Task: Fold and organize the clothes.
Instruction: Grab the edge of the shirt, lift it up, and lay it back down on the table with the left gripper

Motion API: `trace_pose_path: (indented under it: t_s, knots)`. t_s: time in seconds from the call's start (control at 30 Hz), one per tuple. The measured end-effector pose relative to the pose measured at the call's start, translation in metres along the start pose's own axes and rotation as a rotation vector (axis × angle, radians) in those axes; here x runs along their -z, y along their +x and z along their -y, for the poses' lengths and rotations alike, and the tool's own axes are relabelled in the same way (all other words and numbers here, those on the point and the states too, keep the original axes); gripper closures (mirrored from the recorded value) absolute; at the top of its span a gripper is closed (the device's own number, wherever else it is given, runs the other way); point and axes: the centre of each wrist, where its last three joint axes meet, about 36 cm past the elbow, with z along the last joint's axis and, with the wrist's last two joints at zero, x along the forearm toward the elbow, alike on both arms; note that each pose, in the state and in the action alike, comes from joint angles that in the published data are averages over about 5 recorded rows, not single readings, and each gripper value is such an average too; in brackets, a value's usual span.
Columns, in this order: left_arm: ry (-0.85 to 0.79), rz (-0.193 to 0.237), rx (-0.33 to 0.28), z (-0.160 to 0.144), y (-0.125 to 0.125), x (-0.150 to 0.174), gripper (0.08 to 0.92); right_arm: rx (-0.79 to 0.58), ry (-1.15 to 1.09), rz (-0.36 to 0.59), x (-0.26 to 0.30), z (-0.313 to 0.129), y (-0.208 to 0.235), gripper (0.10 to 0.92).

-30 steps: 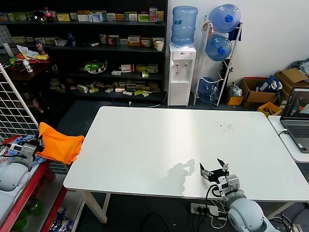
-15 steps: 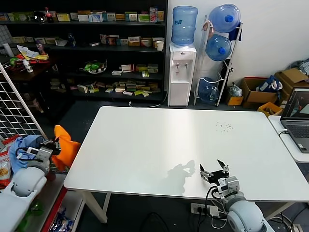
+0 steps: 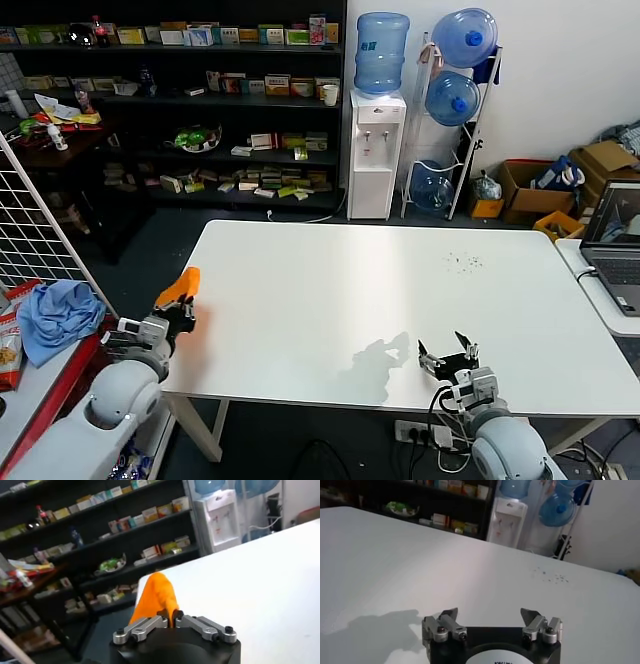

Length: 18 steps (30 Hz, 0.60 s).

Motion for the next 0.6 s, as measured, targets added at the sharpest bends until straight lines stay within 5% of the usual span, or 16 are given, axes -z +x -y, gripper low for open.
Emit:
trace_pose_path:
  t_s: [0.6]
  knots:
    - [0.27, 0.032, -0.132, 0.138, -0.005, 0.013, 0.868, -0.033, 0.022, 0.015, -0.008, 0.008, -0.006, 0.2]
